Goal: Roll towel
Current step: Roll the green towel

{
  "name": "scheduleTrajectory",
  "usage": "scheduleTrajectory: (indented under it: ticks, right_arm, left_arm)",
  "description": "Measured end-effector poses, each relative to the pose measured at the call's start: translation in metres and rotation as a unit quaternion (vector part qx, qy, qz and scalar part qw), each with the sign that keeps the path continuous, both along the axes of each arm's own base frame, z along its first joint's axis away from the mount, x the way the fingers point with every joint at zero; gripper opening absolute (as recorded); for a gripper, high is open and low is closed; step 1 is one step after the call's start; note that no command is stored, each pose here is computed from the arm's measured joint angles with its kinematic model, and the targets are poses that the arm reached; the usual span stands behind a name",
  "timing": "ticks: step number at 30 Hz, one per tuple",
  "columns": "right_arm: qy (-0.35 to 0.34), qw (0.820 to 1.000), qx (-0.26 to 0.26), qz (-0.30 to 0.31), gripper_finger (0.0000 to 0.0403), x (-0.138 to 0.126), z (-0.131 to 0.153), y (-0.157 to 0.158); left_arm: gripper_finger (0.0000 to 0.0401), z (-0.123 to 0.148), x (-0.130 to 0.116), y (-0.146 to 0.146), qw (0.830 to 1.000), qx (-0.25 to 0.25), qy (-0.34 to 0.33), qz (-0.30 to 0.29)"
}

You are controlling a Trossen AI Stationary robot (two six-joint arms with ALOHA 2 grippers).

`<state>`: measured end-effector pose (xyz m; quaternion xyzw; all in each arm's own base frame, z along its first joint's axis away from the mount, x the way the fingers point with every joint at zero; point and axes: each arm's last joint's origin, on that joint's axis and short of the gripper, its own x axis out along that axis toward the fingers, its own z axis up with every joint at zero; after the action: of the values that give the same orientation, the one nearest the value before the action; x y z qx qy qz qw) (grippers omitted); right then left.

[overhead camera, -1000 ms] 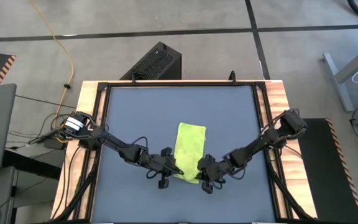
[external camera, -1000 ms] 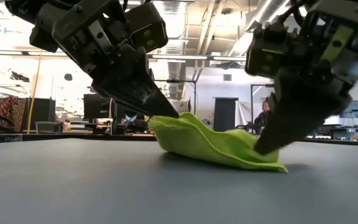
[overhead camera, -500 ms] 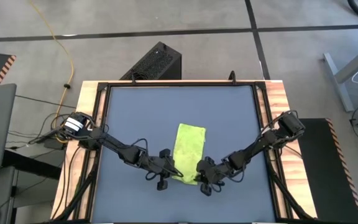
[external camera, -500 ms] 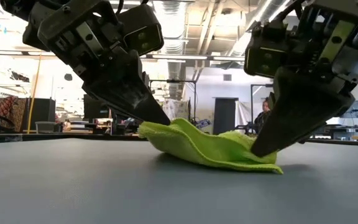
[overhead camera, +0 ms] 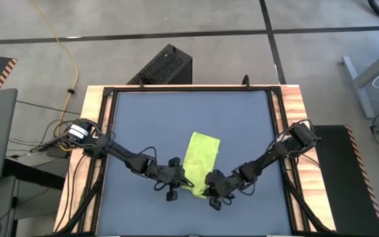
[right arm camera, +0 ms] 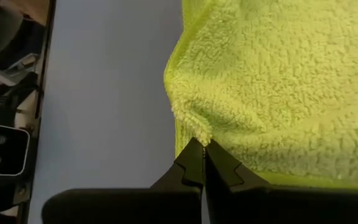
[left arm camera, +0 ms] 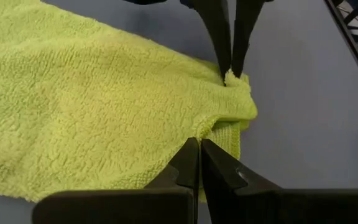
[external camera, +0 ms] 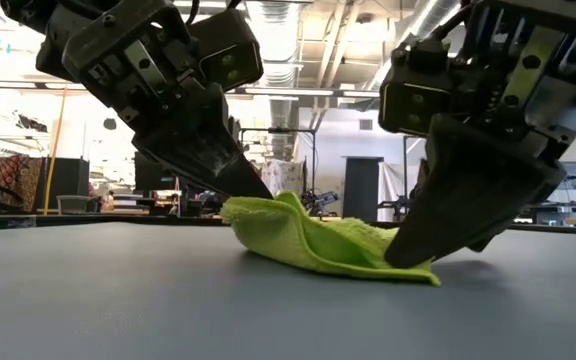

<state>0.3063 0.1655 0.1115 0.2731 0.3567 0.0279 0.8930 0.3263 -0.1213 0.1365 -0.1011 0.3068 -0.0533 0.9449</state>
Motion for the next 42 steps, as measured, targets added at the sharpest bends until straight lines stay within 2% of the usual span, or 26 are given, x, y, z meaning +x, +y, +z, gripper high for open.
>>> scheduleTrajectory:
  ticks: [7, 11, 36, 42]
  right_arm:
    - [0.032, 0.999, 0.008, -0.015, 0.0018, -0.001, -0.005, -0.004]
    - [0.048, 0.999, 0.008, -0.023, 0.0018, -0.002, -0.007, -0.005]
    - [0.062, 0.997, 0.022, -0.03, 0.0018, -0.004, -0.009, -0.006]
    - [0.062, 0.997, 0.021, -0.028, 0.0018, -0.004, -0.009, -0.005]
  left_arm:
    - [0.0, -0.003, -0.003, -0.001, 1.0, -0.003, 0.022, -0.006]
    - [0.0, 0.004, -0.006, -0.004, 1.0, 0.002, 0.015, -0.003]
    - [0.0, 0.005, -0.02, -0.017, 0.999, 0.018, 0.049, -0.001]
    - [0.0001, 0.005, -0.023, -0.024, 0.998, 0.0, 0.055, -0.002]
